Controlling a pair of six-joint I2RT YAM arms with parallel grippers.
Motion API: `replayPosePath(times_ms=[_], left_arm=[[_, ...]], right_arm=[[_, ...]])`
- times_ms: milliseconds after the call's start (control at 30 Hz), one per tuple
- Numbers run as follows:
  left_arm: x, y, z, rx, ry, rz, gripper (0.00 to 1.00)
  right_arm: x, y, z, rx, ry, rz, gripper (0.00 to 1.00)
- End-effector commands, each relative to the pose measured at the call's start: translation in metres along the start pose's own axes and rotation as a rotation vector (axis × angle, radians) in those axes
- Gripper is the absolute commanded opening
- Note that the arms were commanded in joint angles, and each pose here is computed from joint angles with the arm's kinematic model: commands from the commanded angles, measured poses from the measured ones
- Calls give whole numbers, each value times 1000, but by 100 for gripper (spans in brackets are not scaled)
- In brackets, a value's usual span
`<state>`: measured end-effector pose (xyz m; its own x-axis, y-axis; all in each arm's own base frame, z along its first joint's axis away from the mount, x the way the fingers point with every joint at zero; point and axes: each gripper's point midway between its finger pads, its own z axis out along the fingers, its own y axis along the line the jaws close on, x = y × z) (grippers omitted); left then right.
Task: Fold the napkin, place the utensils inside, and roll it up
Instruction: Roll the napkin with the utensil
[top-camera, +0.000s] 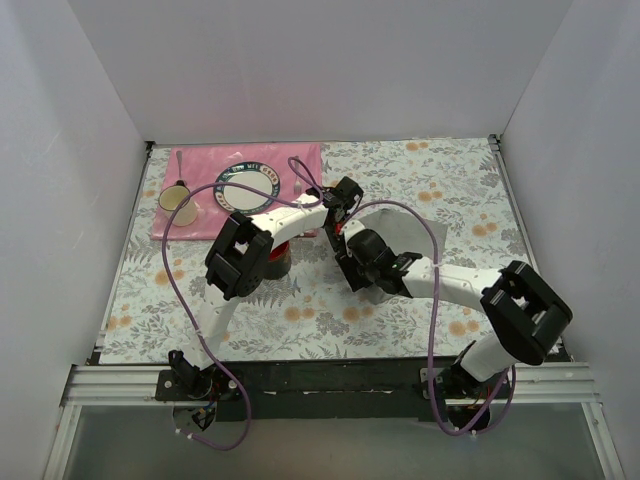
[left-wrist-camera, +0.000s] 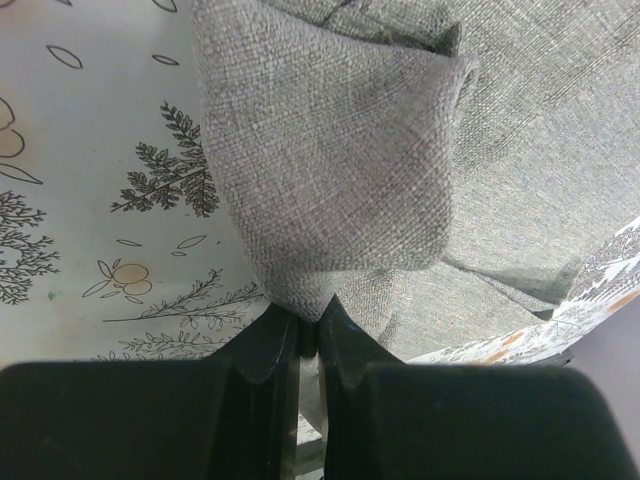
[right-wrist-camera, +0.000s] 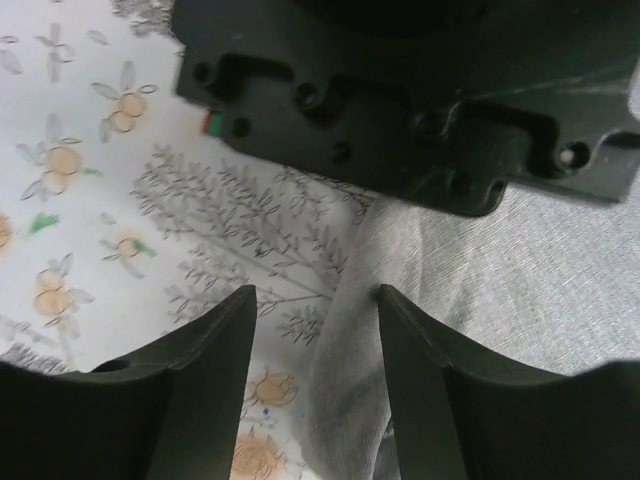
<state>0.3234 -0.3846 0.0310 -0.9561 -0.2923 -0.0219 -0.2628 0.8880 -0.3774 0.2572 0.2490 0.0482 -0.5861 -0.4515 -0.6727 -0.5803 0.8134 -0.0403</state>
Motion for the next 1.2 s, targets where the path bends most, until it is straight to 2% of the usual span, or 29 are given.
replayPosePath(times_ms=[0, 100, 367, 433, 467, 533, 700, 867, 1033, 1100, 1167], left_arm=[[35, 59, 21, -213, 138, -16, 0], [34, 60, 19, -211, 147, -18, 0], [33, 63, 17, -207, 172, -12, 0], [33, 63, 16, -206, 173, -10, 0], [32, 64, 17, -207, 176, -7, 0], [31, 64, 15, -203, 175, -7, 0], [30, 63, 9, -180, 175, -1, 0], [27, 60, 3, -151, 163, 22, 0], [21, 54, -3, -59, 146, 67, 0], [13, 43, -12, 4, 110, 87, 10], [11, 40, -17, 42, 104, 113, 27]], right_arm=[[-3, -15, 15, 100, -19, -18, 56], [9, -19, 22, 133, 15, -27, 49], [24, -25, 32, 181, 53, -34, 50], [29, -26, 35, 190, 69, -19, 45], [32, -25, 36, 188, 75, -10, 42], [39, -25, 37, 192, 89, 22, 26], [75, -9, 38, 103, 183, 113, 1], [84, 16, 39, -58, 191, 196, 1], [73, 30, 28, -205, 177, 318, 1], [70, 38, 22, -285, 177, 372, 1], [66, 37, 16, -330, 172, 431, 1]])
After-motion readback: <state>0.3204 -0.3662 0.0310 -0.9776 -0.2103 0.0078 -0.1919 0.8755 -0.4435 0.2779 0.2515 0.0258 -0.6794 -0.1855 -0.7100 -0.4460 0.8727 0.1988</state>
